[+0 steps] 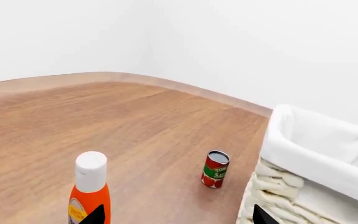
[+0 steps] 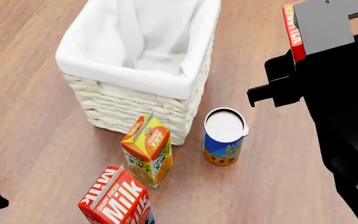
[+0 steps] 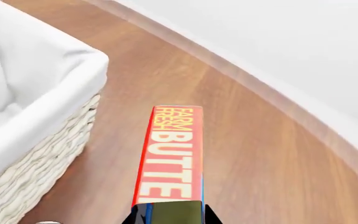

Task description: Pick up the butter and put it in the basket.

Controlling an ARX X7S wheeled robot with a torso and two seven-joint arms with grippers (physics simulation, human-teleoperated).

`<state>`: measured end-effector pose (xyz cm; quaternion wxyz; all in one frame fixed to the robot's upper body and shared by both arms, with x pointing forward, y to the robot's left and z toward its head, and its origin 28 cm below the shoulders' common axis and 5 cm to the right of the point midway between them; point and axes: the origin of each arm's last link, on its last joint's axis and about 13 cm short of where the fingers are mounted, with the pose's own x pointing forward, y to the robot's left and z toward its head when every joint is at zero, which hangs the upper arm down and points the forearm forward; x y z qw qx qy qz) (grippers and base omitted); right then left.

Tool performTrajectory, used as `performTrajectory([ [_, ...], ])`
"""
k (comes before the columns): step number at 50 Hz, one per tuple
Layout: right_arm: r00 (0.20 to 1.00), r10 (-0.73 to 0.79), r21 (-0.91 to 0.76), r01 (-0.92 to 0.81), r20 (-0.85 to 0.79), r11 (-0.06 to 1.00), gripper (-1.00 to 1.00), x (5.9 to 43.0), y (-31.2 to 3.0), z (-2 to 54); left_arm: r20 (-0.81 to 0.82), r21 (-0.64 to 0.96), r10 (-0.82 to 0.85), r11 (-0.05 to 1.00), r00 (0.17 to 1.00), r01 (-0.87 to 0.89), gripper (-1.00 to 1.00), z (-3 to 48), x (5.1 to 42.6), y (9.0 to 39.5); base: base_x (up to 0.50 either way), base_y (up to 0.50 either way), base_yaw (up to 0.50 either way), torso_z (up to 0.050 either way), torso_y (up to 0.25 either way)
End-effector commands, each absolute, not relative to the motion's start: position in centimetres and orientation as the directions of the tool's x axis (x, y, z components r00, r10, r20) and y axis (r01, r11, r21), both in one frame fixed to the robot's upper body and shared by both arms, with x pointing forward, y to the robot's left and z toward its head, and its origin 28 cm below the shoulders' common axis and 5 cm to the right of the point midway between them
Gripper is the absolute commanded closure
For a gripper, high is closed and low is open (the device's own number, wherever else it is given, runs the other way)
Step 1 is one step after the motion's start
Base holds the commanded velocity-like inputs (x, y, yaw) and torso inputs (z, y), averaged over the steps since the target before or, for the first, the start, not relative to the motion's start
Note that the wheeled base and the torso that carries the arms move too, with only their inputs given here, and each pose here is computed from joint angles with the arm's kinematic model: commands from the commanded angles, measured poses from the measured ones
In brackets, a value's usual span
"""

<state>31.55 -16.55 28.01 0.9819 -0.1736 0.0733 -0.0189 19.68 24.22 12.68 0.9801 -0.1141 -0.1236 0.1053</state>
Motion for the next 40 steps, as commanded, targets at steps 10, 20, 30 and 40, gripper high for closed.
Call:
performTrajectory([
  [10, 0.986, -0.063, -0.287, 0.016, -0.156, 0.958, 1.0, 36.6, -16.4, 35.3, 0.218, -0.266, 0.246, 0.946, 0.944, -0.185, -1.0, 13.1, 19.4, 24.2, 0.0, 0.0, 0.0, 0.001, 0.002],
  [20, 0.984, 0.037, -0.258, -0.082, -0.175, 0.963, 1.0, 37.7, -15.0, 38.5, 0.215, -0.268, 0.245, 0.946, 0.945, -0.184, -1.0, 13.1, 19.4, 24.1, 0.0, 0.0, 0.0, 0.0, 0.001],
  [30, 0.953, 0.183, -0.281, -0.249, -0.242, 0.927, 1.0, 39.4, -12.3, 38.9, 0.213, -0.274, 0.251, 0.943, 0.944, -0.189, -1.0, 13.3, 19.3, 24.3, 0.0, 0.0, 0.0, 0.001, 0.002],
  [40, 0.912, 0.293, -0.304, -0.377, -0.289, 0.875, 1.0, 40.5, -9.9, 39.3, 0.21, -0.275, 0.251, 0.943, 0.945, -0.189, -1.0, 13.3, 19.3, 24.2, 0.0, 0.0, 0.0, 0.0, 0.001],
])
